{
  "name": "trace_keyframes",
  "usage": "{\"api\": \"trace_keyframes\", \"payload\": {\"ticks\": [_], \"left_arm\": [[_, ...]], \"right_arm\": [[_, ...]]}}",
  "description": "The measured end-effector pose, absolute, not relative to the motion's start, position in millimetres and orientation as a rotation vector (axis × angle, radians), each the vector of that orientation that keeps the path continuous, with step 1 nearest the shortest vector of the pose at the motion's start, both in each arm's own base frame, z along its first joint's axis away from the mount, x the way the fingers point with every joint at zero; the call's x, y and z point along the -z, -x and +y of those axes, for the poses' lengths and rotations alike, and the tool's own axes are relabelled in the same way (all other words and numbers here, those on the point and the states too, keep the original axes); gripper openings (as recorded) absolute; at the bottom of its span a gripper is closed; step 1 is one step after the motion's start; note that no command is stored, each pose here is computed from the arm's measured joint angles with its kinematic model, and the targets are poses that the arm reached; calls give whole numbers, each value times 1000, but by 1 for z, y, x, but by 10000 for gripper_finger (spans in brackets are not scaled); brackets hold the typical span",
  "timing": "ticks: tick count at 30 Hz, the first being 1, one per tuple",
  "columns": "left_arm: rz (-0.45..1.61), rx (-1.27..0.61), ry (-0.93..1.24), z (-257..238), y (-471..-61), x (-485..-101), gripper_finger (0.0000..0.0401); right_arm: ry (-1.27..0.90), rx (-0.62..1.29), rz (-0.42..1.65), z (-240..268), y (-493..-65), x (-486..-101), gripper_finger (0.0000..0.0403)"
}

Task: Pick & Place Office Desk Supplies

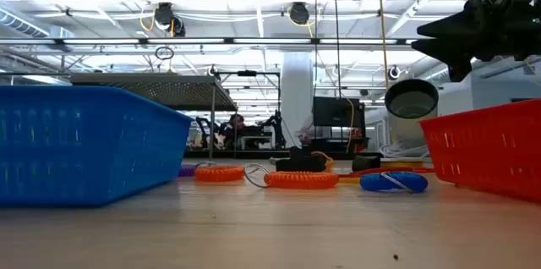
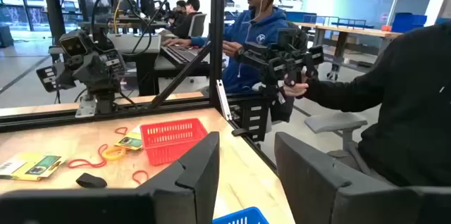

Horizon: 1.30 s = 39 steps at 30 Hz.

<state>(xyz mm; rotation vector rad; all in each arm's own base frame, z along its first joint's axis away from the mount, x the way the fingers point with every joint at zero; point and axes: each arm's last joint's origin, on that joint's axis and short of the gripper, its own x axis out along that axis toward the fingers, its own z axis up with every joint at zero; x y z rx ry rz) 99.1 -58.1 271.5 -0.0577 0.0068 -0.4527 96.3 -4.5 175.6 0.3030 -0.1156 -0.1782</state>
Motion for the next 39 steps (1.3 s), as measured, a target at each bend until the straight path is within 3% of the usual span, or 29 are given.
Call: {"api": "trace_keyframes", "payload": {"ticks": [39], "left_arm": [[-4,414,6,-57,-100,-271,145]], "right_arm": [[-275,177,-114,-4,-96,-176,144]]}}
